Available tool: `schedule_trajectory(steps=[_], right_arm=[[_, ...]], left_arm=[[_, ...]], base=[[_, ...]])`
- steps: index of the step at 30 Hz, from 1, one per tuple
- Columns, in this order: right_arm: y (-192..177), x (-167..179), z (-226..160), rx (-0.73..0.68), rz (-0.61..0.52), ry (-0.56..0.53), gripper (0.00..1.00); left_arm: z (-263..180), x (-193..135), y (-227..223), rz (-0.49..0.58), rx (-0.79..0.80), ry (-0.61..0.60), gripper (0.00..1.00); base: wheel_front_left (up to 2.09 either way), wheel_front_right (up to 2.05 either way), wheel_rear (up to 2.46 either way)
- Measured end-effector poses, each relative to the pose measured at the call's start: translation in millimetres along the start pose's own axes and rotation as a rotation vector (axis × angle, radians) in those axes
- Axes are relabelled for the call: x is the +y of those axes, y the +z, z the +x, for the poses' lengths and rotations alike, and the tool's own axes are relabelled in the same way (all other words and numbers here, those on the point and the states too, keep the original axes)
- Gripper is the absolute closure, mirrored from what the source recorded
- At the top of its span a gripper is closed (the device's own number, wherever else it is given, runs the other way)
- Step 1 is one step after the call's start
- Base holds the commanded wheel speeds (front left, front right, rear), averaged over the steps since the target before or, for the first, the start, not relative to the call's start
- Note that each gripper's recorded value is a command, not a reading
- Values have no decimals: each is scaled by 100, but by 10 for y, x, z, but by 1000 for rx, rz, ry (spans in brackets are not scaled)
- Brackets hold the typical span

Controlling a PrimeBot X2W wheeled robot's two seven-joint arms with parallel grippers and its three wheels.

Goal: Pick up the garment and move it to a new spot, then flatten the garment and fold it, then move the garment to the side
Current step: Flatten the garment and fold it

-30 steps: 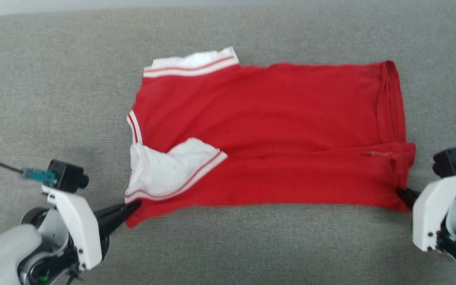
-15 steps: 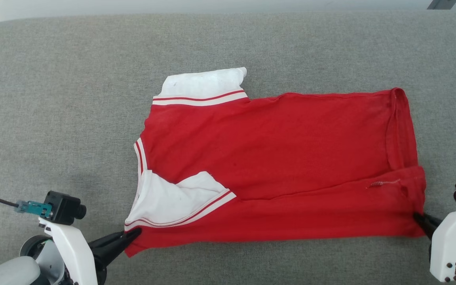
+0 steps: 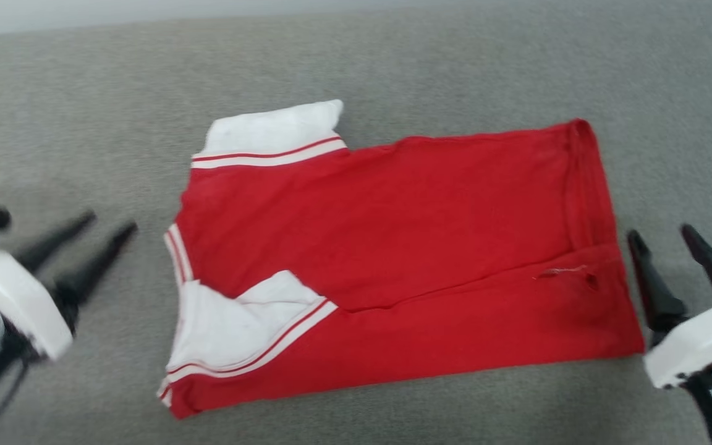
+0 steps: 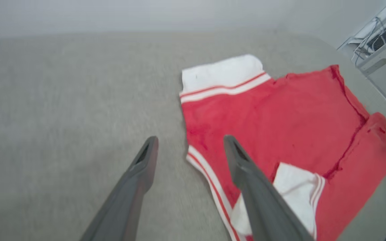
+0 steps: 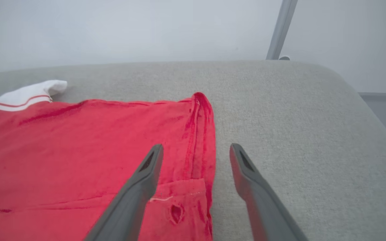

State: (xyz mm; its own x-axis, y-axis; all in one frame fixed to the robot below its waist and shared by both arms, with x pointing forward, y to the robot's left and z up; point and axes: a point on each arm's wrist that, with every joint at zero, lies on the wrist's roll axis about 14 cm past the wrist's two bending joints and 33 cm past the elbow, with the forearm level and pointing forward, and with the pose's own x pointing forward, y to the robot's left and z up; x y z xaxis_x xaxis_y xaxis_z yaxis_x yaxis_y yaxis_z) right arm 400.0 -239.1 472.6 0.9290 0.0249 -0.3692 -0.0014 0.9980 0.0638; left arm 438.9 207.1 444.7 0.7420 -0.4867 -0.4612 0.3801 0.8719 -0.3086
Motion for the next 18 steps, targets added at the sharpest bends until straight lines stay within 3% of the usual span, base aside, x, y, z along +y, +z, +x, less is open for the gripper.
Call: schedule_trajectory(steps=[4,8,14,18], right_arm=[[92,67,1,-108,53,-20,0],[74,84,22,-139,72,-38,0],[-167,-201,-54,-96,97,-150,0],[-290,-295,-115,-71,112,-189,0]], left_arm=[[345,60,499,55,-114,2,0],[758,81,706,56,-87,-8,0],[1449,99,411,40,228,-18,0],[1580,69,195,16,387,-35,0]], base=[[0,0,0],[0,0,0],[0,0,0],[0,0,0]])
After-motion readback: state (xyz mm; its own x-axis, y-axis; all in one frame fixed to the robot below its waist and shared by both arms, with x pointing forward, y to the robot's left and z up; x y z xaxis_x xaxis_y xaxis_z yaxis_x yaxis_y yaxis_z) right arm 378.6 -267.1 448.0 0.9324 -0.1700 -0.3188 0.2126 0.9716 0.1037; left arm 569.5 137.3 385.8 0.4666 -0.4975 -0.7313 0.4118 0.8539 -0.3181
